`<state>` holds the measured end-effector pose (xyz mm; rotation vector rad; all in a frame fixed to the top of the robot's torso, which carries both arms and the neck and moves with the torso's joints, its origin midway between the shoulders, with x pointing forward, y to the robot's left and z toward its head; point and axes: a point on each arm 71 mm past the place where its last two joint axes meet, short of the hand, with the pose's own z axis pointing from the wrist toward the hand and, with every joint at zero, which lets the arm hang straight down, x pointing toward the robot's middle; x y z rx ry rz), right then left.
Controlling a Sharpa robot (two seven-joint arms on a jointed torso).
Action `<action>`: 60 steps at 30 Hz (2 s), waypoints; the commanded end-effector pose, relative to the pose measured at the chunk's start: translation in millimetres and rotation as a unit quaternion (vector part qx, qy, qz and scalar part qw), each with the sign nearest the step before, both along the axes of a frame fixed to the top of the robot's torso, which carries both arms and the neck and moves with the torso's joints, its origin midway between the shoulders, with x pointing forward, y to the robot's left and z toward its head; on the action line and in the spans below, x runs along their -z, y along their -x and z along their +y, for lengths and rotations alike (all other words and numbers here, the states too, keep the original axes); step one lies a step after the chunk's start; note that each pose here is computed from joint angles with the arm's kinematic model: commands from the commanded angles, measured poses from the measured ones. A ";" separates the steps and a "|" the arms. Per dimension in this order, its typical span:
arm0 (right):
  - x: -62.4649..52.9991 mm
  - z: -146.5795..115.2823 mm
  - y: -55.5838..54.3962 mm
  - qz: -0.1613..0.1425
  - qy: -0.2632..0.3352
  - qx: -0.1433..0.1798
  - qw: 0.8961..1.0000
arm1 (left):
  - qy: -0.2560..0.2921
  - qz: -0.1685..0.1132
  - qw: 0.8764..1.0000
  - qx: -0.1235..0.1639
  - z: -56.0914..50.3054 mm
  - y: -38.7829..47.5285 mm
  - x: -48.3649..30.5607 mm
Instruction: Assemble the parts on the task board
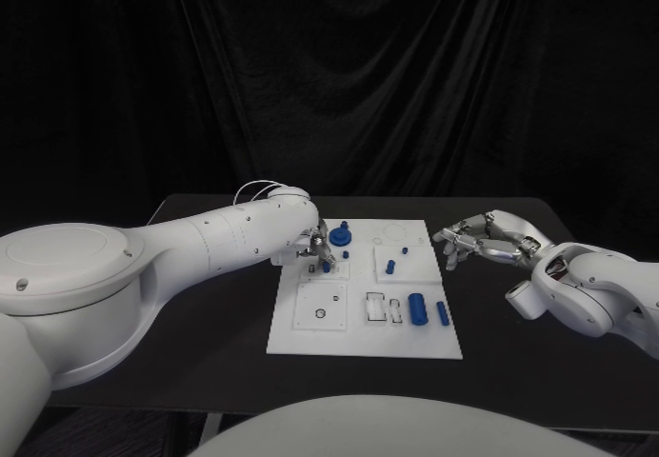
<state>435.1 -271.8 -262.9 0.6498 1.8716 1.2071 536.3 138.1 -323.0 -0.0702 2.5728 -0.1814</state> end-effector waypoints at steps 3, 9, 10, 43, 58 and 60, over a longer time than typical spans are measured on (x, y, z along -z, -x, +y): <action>2.9 0.5 1.0 0.013 0.005 -0.003 1.000 | 0.010 0.007 1.000 0.008 -3.6 3.6 2.8; 3.3 -0.4 0.8 0.015 0.007 -0.002 1.000 | 0.013 0.000 1.000 0.003 -0.9 4.2 2.4; 3.4 -0.7 0.8 0.015 0.007 -0.002 1.000 | 0.014 -0.003 1.000 0.002 -0.4 4.4 2.2; 4.9 -5.2 1.1 0.019 0.011 0.004 1.000 | 0.118 -0.196 0.970 -0.082 26.5 15.6 -21.7; 4.0 -8.3 2.9 0.018 0.012 0.008 1.000 | 0.116 -0.185 0.971 -0.092 27.5 26.8 0.6; 4.0 -8.5 3.0 0.018 0.012 0.008 1.000 | 0.119 -0.184 0.971 -0.092 26.8 29.8 4.8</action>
